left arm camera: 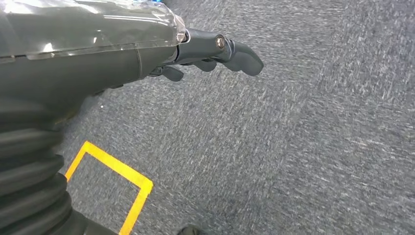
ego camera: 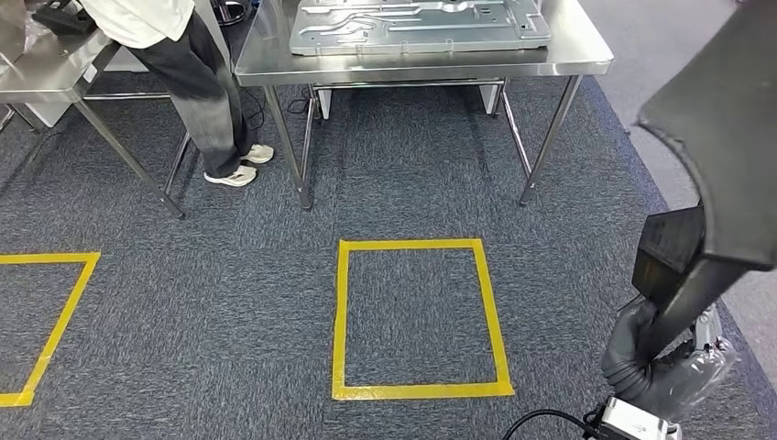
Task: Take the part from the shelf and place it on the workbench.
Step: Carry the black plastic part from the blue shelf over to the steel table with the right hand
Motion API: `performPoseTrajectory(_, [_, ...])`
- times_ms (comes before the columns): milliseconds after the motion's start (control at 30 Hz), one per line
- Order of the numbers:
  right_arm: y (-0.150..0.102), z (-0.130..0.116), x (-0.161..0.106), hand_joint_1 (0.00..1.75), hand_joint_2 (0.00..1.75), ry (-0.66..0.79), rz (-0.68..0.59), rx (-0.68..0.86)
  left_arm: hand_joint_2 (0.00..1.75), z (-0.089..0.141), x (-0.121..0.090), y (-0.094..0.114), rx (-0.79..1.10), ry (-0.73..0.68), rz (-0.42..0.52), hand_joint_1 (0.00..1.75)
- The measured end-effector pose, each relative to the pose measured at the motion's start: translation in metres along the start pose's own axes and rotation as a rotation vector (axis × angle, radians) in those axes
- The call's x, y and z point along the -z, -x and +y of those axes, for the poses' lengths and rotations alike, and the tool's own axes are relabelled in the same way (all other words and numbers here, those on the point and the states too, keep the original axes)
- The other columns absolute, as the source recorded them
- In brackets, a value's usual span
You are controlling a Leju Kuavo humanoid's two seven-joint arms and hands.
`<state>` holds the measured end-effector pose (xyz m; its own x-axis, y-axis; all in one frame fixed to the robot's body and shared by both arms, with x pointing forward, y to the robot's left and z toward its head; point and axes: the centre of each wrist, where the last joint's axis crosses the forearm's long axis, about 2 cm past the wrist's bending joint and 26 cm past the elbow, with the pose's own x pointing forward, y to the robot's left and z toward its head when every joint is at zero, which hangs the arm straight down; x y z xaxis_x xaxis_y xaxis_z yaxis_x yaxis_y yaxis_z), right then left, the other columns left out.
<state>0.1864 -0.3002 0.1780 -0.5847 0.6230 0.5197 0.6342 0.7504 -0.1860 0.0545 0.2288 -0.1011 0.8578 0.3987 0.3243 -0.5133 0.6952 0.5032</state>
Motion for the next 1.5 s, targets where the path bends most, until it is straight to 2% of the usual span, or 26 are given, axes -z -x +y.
performPoseTrajectory(667, [0.0027,-0.0006,0.0015,1.75,1.75,-0.019,0.005,-0.017,1.75,0.0006,0.0002,0.0017,0.014,0.014,-0.002,0.0])
performPoseTrajectory(933, [0.0039,-0.0014,0.0015,1.75,1.75,-0.024,0.009,-0.023,1.75,-0.0018,-0.0002,-0.0035,0.009,0.02,-0.011,0.0])
performPoseTrajectory(1233, [0.0054,0.0004,0.0012,1.75,1.75,-0.058,0.02,-0.029,1.75,0.0031,0.0015,0.0044,0.014,0.009,0.019,0.0])
performPoseTrajectory(1500, [0.0095,0.004,0.0057,1.75,1.75,-0.078,0.021,-0.031,1.75,0.0001,0.0003,0.0002,0.004,0.013,0.021,0.0])
